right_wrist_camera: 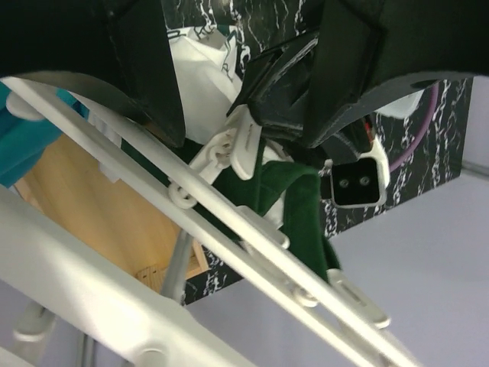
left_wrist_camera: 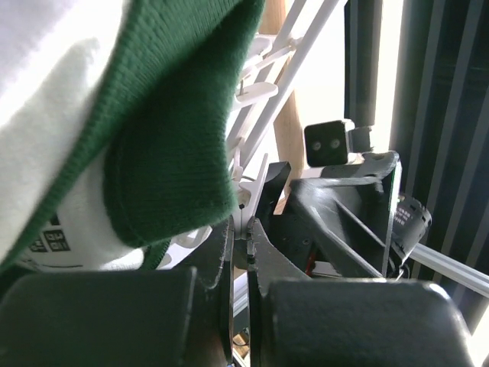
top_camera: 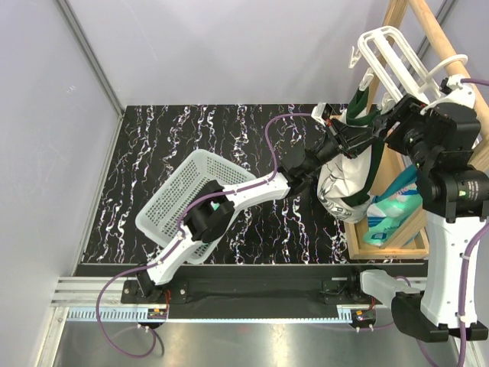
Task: Clip the socks to the hanger
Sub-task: Open the clamp at the hanger.
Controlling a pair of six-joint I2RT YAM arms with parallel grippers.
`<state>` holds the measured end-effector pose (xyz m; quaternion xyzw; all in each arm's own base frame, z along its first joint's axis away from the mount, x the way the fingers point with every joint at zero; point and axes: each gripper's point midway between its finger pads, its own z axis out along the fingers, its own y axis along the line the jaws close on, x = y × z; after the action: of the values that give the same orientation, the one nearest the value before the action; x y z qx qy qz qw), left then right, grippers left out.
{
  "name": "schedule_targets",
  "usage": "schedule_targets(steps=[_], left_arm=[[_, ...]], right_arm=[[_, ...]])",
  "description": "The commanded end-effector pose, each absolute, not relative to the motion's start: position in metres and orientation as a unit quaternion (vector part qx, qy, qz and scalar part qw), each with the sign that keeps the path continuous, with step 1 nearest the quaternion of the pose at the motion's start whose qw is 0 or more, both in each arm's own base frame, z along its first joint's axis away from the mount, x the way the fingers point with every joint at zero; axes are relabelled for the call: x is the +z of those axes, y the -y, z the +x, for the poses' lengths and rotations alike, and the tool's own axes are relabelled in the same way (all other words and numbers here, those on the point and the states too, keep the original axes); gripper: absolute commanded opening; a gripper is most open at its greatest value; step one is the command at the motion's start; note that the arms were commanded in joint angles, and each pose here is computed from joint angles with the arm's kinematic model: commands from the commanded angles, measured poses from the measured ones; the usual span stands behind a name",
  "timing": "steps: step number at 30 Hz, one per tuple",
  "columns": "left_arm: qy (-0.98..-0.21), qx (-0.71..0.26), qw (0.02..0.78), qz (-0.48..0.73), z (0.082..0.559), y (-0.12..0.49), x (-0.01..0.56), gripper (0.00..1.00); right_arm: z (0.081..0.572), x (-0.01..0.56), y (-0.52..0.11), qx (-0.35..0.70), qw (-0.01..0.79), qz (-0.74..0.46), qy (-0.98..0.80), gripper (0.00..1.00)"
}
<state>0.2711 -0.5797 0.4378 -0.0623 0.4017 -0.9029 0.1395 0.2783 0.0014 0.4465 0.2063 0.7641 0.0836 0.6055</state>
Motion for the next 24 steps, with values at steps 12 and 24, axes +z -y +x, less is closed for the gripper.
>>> schedule_targets(steps=[12,24], left_arm=[[-0.297,-0.942,0.155,-0.011,0.237,0.522,0.524,0.00],[-0.299,-0.943,0.145,-0.013,0.233,0.524,0.523,0.00]], right_arm=[[0.273,0.442,-0.007,0.101,0.589,0.202,-0.776,0.65],[0.292,0.470,0.026,0.083,0.664,0.307,-0.677,0.63]])
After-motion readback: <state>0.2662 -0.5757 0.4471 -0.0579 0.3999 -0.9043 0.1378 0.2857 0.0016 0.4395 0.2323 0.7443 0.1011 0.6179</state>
